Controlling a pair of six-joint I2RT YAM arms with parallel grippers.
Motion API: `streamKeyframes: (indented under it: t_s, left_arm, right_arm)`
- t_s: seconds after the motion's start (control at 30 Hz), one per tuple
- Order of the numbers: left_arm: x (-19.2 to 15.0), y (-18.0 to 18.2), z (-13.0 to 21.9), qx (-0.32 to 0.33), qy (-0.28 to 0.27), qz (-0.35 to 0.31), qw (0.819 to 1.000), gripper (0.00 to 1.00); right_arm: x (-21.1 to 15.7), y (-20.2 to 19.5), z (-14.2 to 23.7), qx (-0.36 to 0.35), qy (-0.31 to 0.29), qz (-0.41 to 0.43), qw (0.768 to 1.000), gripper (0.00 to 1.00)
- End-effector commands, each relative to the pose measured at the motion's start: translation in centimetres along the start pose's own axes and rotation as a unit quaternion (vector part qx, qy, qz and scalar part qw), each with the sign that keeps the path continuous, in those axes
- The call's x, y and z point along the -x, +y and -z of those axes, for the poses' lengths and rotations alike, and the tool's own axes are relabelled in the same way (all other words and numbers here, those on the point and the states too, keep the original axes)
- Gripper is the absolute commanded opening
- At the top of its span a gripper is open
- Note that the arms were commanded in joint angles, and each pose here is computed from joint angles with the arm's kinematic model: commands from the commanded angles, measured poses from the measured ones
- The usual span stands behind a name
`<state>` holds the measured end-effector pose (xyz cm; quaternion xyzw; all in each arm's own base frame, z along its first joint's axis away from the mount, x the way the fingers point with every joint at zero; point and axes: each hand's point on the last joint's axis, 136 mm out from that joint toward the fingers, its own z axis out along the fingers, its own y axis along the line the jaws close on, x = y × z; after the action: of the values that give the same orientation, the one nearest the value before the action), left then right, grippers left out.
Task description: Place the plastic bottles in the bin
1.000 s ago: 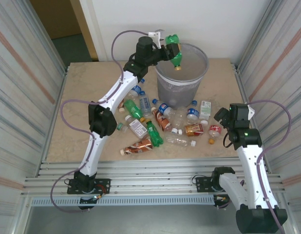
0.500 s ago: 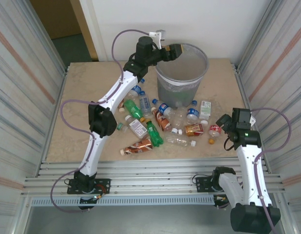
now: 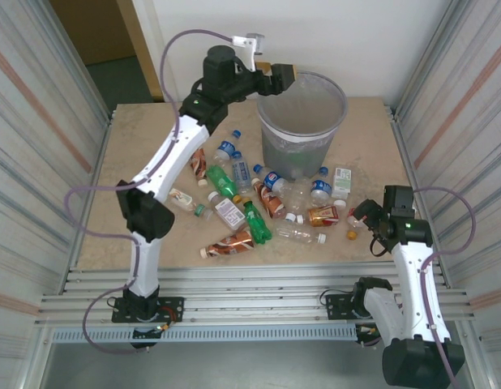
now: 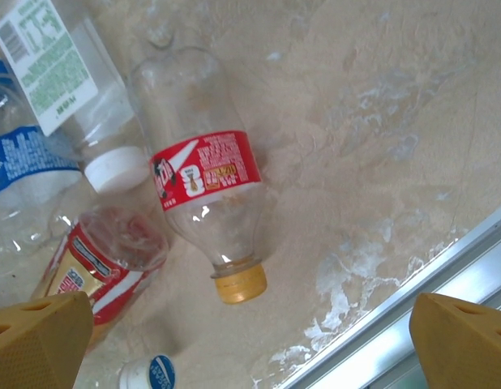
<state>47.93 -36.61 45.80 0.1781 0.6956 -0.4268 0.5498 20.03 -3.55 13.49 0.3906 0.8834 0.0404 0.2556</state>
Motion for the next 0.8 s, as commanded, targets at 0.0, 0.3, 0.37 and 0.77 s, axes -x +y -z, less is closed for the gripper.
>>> streamKeyframes:
  t_s: [0.0,0.3,0.37,0.77]
  left_arm:
    - [1.4,-1.9,2.7,0.001,-0.001,-0.045,0.999,0.99]
    - [2.3,1.5,11.3,0.112,-0.038,-0.064,0.991,0.99]
    - [2.4,2.8,13.9,0.145,-0.057,-0.063,0.986,0.99]
    - [-2.9,12.8,26.2,0.330,-0.089,0.031,0.939,0.99]
  right_arm:
    - [-0.6,-0.2,-0.3,0.001,0.012,-0.011,1.000,0.99]
    - [-0.9,0.4,-1.4,0.004,0.035,0.004,0.999,1.00]
    - [-0.9,0.6,-1.7,0.007,0.040,0.006,0.999,1.00]
    - [-0.5,2.6,-3.0,0.024,0.062,0.028,0.997,0.98]
